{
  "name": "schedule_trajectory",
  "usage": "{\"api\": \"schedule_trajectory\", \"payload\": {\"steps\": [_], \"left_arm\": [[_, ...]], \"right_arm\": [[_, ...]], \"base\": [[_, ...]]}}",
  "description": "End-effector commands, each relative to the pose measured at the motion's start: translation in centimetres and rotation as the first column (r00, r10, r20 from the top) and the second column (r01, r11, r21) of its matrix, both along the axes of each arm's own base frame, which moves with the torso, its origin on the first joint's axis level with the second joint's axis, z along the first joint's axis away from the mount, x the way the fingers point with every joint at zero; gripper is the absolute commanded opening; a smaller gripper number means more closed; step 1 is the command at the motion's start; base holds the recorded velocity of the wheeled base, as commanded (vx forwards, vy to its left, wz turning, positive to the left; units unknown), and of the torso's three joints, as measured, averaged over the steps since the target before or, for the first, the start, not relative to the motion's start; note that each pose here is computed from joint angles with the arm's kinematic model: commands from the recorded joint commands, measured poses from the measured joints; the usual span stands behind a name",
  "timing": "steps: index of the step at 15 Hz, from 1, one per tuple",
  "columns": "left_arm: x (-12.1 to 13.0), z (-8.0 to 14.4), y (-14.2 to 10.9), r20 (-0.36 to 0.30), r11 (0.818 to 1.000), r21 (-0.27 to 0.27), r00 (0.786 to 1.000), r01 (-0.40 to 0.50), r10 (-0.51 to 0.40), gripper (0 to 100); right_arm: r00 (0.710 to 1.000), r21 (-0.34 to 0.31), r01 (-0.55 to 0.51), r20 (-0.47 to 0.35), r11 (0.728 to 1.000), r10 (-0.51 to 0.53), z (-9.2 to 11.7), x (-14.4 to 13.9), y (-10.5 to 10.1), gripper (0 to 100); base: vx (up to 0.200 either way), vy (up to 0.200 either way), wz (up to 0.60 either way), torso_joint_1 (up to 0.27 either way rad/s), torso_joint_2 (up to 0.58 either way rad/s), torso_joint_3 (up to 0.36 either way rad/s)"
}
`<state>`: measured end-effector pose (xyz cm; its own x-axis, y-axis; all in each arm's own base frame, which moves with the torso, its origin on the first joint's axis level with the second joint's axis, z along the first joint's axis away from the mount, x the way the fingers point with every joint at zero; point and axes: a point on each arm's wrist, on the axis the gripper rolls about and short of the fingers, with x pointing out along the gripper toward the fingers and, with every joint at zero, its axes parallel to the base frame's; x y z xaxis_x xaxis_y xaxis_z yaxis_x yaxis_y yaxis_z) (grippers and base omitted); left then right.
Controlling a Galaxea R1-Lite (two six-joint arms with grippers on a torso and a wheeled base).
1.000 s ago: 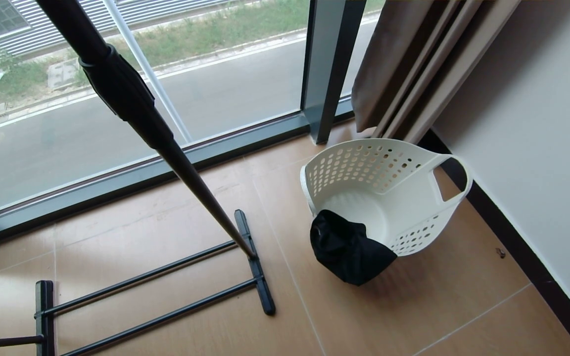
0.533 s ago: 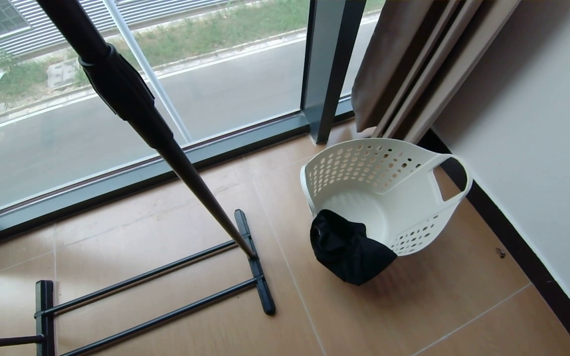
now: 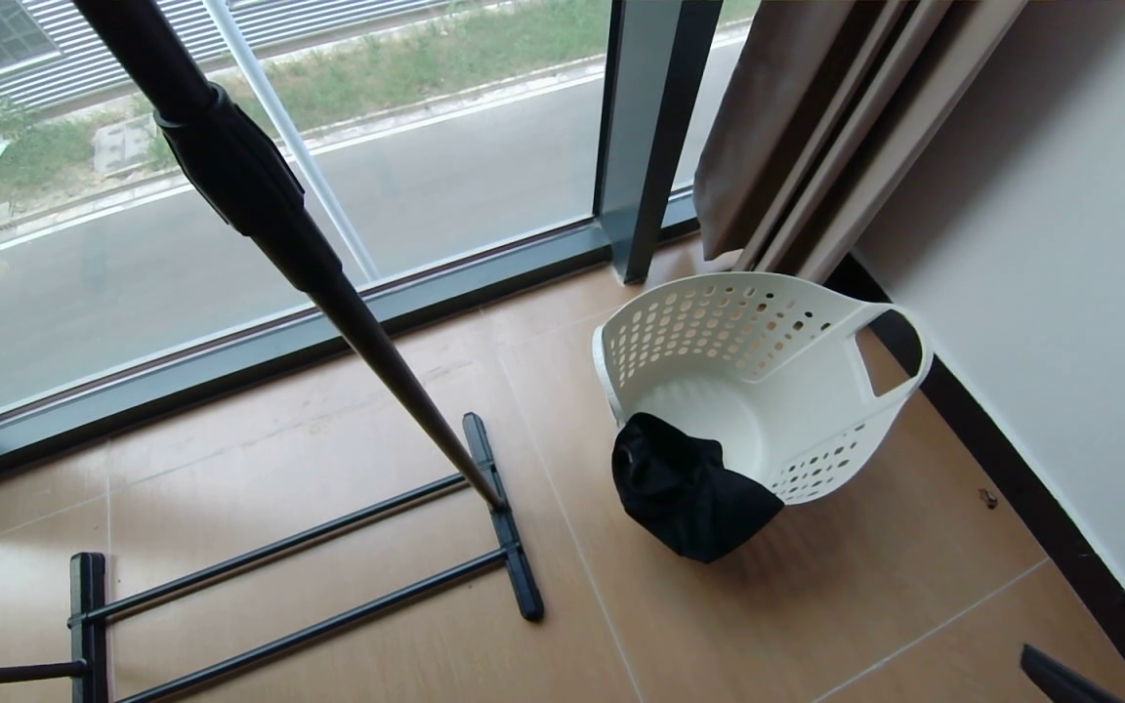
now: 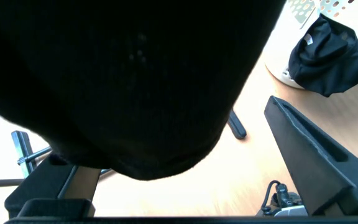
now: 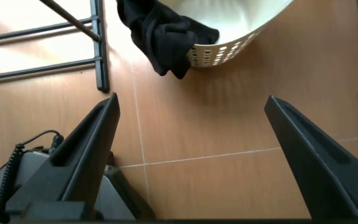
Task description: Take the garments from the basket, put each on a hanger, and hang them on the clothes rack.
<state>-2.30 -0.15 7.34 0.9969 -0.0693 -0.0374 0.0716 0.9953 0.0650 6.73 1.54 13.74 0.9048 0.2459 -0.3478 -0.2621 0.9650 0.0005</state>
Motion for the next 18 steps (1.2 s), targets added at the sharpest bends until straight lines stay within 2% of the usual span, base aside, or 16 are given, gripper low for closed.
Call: {"api": "schedule_trajectory", "payload": {"steps": [1,5,9,11,15,18], "left_arm": [[0.0,0.0,0.0,0.001,1.000,0.000,1.000,0.000,0.000,100],[0.0,0.0,0.0,0.001,1.000,0.000,1.000,0.000,0.000,100],[0.0,0.0,0.0,0.001,1.000,0.000,1.000,0.000,0.000,100],[0.0,0.0,0.0,0.001,1.000,0.000,1.000,0.000,0.000,100],[0.0,0.0,0.0,0.001,1.000,0.000,1.000,0.000,0.000,100],[0.0,0.0,0.0,0.001,1.000,0.000,1.000,0.000,0.000,100]], "right_arm": [[0.995,-0.114,-0.080,-0.072,0.990,0.072,1.0,9.9,2.7,100],[0.985,-0.274,-0.171,-0.046,0.946,0.165,1.5,18.7,5.5,100],[0.966,-0.336,-0.247,-0.008,0.909,0.259,1.4,24.2,9.2,100],[0.960,-0.346,-0.266,-0.014,0.900,0.279,0.9,25.2,10.0,100],[0.951,-0.359,-0.310,-0.093,0.881,0.297,-3.1,27.8,11.9,100],[0.962,-0.374,-0.272,-0.085,0.887,0.259,-3.3,28.6,12.2,100]], "base": [[0.000,0.000,0.00,0.000,0.00,0.000],[0.000,0.000,0.00,0.000,0.00,0.000],[0.000,0.000,0.00,0.000,0.00,0.000],[0.000,0.000,0.00,0.000,0.00,0.000],[0.000,0.000,0.00,0.000,0.00,0.000],[0.000,0.000,0.00,0.000,0.00,0.000]]}}
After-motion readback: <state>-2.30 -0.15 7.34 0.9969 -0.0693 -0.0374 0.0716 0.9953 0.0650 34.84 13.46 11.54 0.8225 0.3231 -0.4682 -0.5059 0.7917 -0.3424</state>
